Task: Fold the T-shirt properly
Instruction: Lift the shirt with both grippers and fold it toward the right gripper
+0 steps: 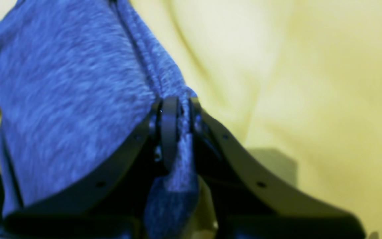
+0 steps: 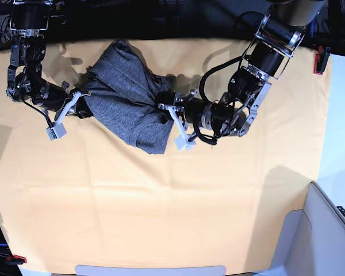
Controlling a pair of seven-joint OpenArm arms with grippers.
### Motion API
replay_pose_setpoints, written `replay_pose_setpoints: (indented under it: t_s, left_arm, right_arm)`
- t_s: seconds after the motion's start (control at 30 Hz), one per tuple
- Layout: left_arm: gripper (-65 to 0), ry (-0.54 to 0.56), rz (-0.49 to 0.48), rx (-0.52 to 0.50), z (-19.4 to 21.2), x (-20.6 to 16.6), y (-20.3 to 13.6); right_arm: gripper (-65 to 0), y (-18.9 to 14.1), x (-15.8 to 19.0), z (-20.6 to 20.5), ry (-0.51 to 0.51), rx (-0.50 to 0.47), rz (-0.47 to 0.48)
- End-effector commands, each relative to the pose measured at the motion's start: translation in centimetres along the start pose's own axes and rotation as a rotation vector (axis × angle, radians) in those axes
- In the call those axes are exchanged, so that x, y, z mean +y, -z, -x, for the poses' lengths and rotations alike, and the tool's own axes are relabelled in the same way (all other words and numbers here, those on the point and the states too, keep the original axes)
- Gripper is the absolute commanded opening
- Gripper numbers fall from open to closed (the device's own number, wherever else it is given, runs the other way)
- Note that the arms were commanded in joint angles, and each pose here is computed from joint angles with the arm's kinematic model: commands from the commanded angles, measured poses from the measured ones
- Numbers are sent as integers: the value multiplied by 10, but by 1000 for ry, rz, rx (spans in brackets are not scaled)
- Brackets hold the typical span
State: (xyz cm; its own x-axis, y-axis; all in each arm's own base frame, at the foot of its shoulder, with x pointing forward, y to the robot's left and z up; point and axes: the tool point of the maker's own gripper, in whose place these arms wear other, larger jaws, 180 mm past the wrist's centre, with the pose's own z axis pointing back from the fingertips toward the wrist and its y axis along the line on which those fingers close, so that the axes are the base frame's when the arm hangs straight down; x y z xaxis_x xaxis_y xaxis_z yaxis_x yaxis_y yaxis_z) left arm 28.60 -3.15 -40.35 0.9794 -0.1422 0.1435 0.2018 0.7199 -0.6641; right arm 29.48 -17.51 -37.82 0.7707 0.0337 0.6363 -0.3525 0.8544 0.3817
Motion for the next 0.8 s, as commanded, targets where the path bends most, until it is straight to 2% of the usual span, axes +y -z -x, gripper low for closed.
replay_pose_setpoints:
  t_s: [0.0, 0.1, 0.2, 0.5, 0.67, 0.77]
  left_arm:
    - [-647, 7, -34, -36, -18, 5, -9]
    - [-647, 64, -75, -7, -25, 4, -6]
    - [-647, 172, -158, 23, -31, 2, -2]
    - [-646, 422, -336, 71, -31, -9, 23]
    - [-646, 542, -397, 70, -36, -24, 33]
    - [-646, 579, -410, 54, -46, -32, 32]
  right_arm:
    - [-650, -5, 4, -12, -13, -44, -7]
    - [-650, -12, 7, -2, 1, -52, 0]
    - [-650, -17, 11, 9, 14, -52, 5]
    - [-650, -9, 29, 22, 45, -49, -32]
    - [-650, -5, 29, 28, 33, -26, -8]
    - [-650, -4, 26, 40, 23, 14, 24]
